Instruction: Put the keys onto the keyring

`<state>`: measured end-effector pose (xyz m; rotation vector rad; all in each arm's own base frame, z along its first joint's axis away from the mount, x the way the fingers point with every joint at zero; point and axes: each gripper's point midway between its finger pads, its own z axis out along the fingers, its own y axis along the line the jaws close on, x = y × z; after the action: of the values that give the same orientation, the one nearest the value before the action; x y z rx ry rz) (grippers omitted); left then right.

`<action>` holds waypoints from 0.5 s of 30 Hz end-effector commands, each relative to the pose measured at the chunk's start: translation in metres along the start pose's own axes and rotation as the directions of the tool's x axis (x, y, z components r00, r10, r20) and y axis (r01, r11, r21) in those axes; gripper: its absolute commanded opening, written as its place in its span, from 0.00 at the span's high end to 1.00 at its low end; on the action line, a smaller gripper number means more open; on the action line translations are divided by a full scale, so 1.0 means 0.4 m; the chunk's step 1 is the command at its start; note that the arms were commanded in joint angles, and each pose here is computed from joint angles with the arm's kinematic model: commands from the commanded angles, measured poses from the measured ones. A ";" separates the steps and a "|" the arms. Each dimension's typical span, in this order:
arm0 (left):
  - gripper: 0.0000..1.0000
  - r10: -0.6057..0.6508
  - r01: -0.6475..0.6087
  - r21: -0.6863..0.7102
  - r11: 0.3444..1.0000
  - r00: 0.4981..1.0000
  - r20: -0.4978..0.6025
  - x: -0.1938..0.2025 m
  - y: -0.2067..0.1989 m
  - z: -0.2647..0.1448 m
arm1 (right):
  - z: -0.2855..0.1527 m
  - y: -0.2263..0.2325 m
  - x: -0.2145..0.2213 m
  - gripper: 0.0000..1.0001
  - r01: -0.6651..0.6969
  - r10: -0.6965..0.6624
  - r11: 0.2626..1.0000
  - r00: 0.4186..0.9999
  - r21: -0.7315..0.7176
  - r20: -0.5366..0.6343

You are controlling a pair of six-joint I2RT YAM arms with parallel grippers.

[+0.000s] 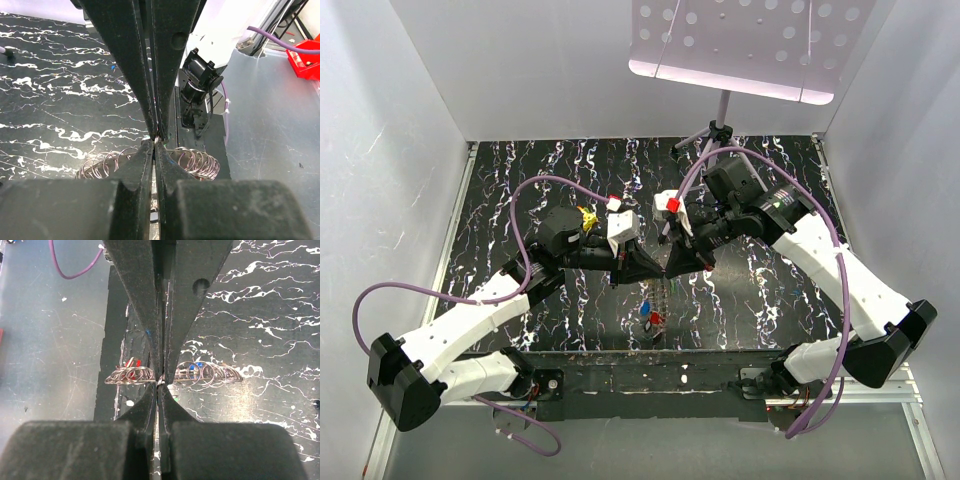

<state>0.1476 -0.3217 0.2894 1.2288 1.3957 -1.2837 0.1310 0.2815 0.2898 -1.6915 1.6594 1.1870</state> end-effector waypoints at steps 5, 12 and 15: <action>1.00 0.078 -0.077 -0.014 0.997 0.994 0.078 -0.053 -0.024 -0.022 | -0.033 -0.008 -0.075 0.72 0.008 -0.010 1.000 0.992 0.010 0.127; 1.00 0.153 -0.130 -0.089 0.988 0.923 0.352 -0.146 -0.066 -0.085 | -0.098 0.060 -0.126 0.46 0.019 0.030 0.988 0.951 -0.153 0.307; 1.00 0.128 -0.097 -0.088 0.991 0.868 0.480 -0.178 -0.080 -0.106 | -0.101 0.076 -0.141 0.43 0.030 0.037 0.982 0.937 -0.187 0.347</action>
<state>0.1324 -0.2982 0.3122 1.0460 1.2052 -1.2769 0.1430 0.2731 0.3314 -1.4718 1.5622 1.4164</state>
